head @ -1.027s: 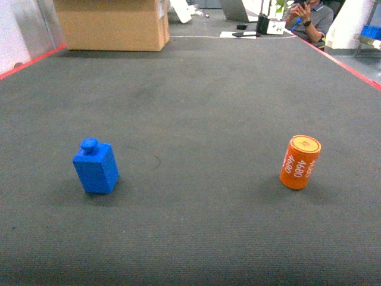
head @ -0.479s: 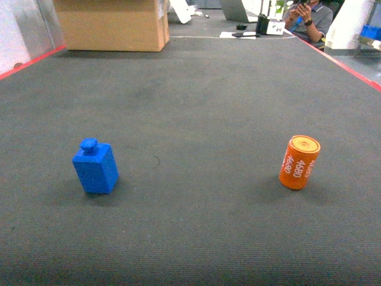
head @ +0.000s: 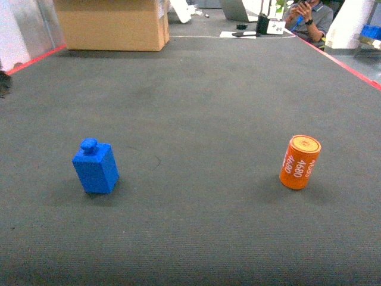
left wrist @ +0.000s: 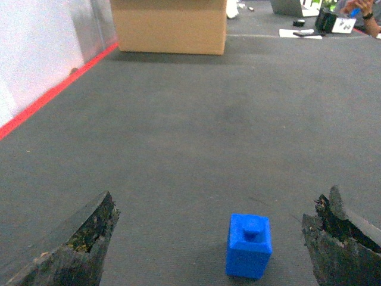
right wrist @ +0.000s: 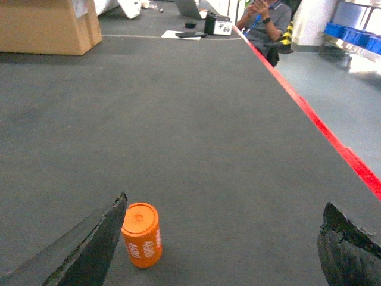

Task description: Sort blue parts and orange caps into right shelf containers

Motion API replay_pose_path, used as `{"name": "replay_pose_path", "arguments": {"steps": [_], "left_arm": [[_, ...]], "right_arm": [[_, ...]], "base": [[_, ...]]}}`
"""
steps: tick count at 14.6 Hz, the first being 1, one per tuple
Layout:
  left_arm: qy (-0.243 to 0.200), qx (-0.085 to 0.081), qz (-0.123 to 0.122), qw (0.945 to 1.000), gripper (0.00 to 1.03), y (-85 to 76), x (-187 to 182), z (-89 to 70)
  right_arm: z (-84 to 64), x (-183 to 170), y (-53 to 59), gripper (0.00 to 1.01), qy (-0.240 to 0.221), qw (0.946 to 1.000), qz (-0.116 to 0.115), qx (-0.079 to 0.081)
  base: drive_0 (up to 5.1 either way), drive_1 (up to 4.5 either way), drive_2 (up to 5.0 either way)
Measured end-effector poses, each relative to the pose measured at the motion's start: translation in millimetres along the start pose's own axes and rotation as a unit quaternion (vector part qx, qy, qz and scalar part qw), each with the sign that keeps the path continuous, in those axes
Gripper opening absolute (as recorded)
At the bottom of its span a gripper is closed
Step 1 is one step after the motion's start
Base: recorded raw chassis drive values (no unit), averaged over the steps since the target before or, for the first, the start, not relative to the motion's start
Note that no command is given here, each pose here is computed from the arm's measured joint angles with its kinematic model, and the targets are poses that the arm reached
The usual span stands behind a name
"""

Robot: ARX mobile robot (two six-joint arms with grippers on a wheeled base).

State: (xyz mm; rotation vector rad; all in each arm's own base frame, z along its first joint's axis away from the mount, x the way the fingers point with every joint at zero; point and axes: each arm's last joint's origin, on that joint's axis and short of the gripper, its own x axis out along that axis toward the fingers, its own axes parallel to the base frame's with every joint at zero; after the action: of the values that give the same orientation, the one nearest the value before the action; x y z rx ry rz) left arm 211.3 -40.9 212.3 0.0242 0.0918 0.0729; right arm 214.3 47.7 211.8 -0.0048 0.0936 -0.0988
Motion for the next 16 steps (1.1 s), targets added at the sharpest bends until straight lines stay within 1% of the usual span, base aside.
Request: {"name": "replay_pose_path", "arguments": {"steps": [1,2,3,4,6,8,9,10,11,13,14,16], "left_arm": [[0.052,-0.007,-0.037,0.9980,0.98,-21.1,51,-12.0],[0.069,-0.005,-0.044,0.9967,0.98,-26.7,64,-18.2],[0.085,-0.005,-0.053,0.9949,0.98,-32.1,79,-25.8],[0.096,-0.007,-0.062,0.9934,0.98,-36.7,91,-30.5],[0.104,-0.011,-0.069,0.9921,0.98,-42.4,105,-34.0],[0.130,-0.013,-0.079,0.9883,0.98,-47.2,117,-45.1],[0.139,-0.012,-0.080,0.9869,0.98,-47.6,120,-50.2],[0.148,-0.015,-0.081,0.9856,0.98,-47.7,125,-56.2],[0.151,-0.018,-0.079,0.9852,0.98,-47.4,128,-59.5],[0.159,-0.018,-0.074,0.9844,0.98,-45.6,133,-63.5],[0.164,-0.018,-0.071,0.9838,0.98,-43.0,134,-67.1],[0.170,-0.024,-0.067,0.9829,0.98,-39.8,137,-72.3]], "right_arm": [[-15.8,55,18.8,0.98,0.060,0.9979,0.025,0.005],[-22.0,68,23.9,0.98,0.075,0.9967,0.029,0.007],[-30.0,84,30.1,0.98,0.093,0.9949,0.037,0.013],[-35.4,98,35.5,0.98,0.103,0.9939,0.036,0.019],[-41.5,115,41.5,0.98,0.110,0.9930,0.034,0.025],[-54.6,130,46.3,0.98,0.130,0.9904,0.034,0.031],[-60.3,134,46.1,0.98,0.139,0.9893,0.032,0.031],[-64.6,137,46.8,0.98,0.145,0.9883,0.032,0.035],[-66.8,139,47.4,0.98,0.148,0.9878,0.032,0.037],[-69.4,141,48.6,0.98,0.151,0.9870,0.037,0.040],[-70.9,143,49.5,0.98,0.154,0.9865,0.039,0.040],[-77.7,147,50.7,0.98,0.167,0.9845,0.038,0.037]], "base": [[0.0,0.00,0.0],[0.0,0.00,0.0],[0.0,0.00,0.0],[0.0,0.00,0.0],[0.0,0.00,0.0],[0.0,0.00,0.0],[0.0,0.00,0.0],[0.0,0.00,0.0],[0.0,0.00,0.0],[0.0,0.00,0.0],[0.0,0.00,0.0],[0.0,0.00,0.0]]}}
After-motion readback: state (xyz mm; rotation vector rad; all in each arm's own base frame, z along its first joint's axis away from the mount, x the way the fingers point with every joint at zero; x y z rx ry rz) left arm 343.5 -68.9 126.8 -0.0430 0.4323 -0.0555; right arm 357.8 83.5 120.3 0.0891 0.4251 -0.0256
